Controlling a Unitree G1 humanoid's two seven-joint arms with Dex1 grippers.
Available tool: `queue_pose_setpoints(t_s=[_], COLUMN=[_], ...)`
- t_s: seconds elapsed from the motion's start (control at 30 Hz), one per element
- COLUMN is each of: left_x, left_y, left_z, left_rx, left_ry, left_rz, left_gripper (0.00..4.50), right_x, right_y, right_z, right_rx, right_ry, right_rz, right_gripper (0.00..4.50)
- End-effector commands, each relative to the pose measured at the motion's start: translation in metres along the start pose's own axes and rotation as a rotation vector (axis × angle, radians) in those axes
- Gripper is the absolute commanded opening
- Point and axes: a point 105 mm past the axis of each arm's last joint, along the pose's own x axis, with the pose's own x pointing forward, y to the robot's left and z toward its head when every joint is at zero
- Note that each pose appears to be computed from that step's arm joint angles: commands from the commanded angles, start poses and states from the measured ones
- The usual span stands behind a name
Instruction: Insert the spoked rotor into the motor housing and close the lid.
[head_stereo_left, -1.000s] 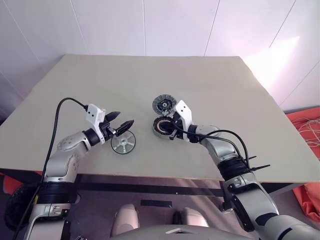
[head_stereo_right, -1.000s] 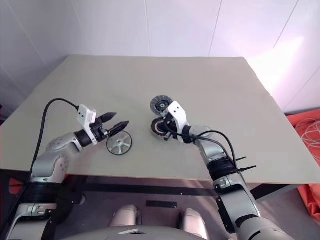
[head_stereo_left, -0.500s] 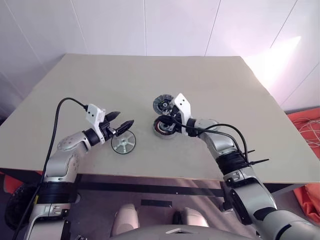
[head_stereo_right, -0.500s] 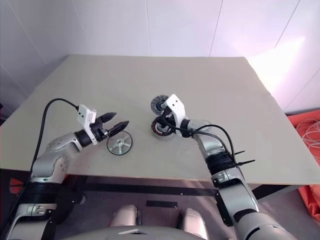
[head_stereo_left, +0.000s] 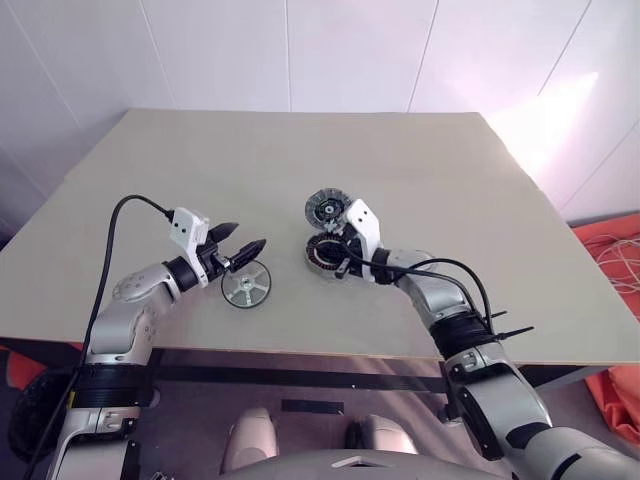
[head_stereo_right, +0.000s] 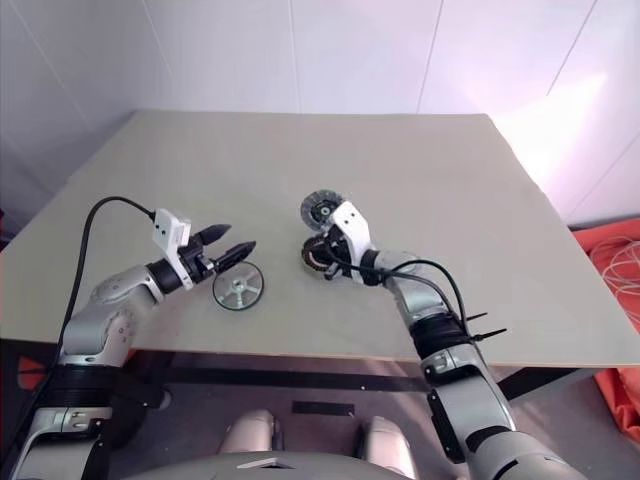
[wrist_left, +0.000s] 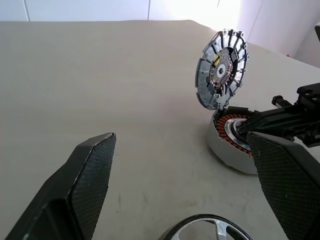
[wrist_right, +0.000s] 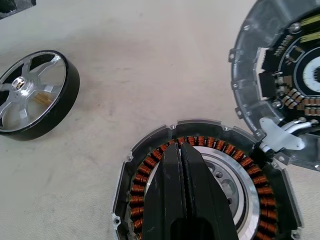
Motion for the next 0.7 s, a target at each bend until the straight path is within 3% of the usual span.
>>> queue_pose_setpoints(t_s=[0.03,0.13,0.4,0.5,0.63,0.7], left_x=[-0.008,-0.017,-0.05,-0.058,-0.061,-0.061], left_y=[0.009,0.017,0.021,0.021,0.022,0.021], left_z=[0.015,0.011,-0.023,-0.026,-0.029,-0.03], left_rx=[-0.014,-0.061,-0.176,-0.191,-0.213,-0.238], left_ry=[-0.029,0.008,0.171,0.188,0.201,0.206], left_rz=[0.038,0.069,0.098,0.098,0.108,0.109], left_gripper=[4.5,4.5,4.5,3.88,2.6,2.6], right_x=[-0.015,-0.026,-0.042,-0.043,-0.043,-0.044], right_y=[-0.007,-0.01,-0.025,-0.025,-0.025,-0.026], right_z=[0.047,0.058,0.05,0.05,0.051,0.052], right_rx=[-0.056,-0.075,-0.094,-0.094,-0.097,-0.098], right_ry=[-0.14,-0.161,-0.121,-0.121,-0.123,-0.124], right_rz=[0.006,0.004,-0.058,-0.06,-0.064,-0.067], right_gripper=[0.02,0.02,0.02,0.0,0.0,0.0])
